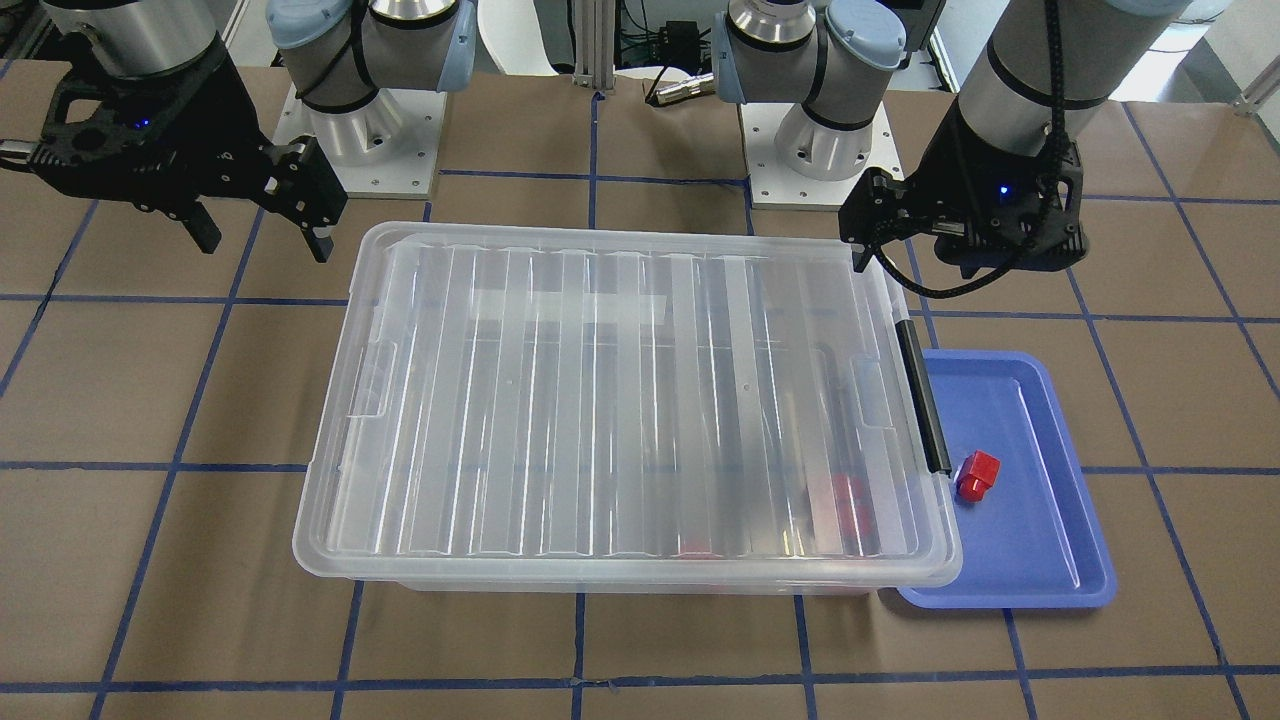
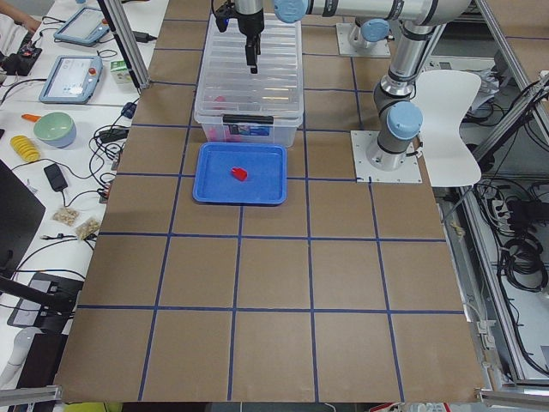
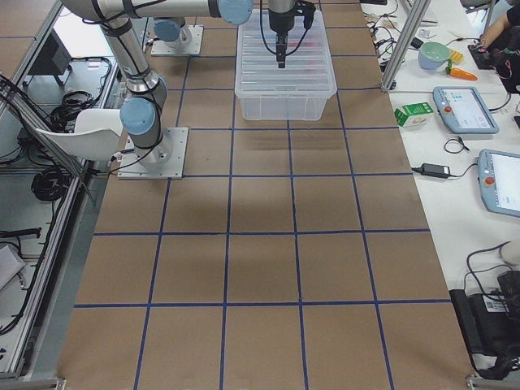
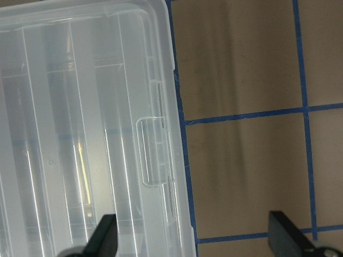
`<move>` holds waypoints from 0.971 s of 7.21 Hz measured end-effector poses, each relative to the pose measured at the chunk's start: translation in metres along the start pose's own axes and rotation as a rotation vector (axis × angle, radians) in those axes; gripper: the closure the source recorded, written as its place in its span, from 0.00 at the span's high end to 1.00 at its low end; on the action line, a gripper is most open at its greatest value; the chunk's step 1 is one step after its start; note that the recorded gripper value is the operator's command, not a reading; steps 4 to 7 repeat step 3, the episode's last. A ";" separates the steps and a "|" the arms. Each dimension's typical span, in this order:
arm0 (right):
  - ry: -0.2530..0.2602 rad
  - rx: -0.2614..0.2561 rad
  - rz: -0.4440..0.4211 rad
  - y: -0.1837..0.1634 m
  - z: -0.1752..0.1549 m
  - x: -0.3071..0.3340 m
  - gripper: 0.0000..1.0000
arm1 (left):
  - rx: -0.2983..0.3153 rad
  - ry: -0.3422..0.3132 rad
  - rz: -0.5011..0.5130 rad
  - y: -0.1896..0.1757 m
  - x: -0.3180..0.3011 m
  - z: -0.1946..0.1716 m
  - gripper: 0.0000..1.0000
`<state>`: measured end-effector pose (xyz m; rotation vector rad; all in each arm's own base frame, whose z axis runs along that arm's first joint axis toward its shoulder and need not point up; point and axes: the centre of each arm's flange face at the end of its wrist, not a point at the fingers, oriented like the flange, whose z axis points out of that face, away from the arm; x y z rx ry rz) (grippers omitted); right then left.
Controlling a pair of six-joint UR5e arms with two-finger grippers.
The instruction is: Place red block in blue tray from box
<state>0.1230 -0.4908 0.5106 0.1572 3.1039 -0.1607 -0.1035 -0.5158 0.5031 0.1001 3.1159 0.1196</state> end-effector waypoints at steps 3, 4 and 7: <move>0.003 0.000 -0.005 -0.001 0.003 -0.004 1.00 | -0.005 0.000 -0.001 0.008 0.000 -0.003 1.00; 0.003 0.000 -0.005 -0.001 0.003 -0.004 1.00 | -0.005 0.000 -0.001 0.008 0.000 -0.003 1.00; 0.003 0.000 -0.005 -0.001 0.003 -0.004 1.00 | -0.005 0.000 -0.001 0.008 0.000 -0.003 1.00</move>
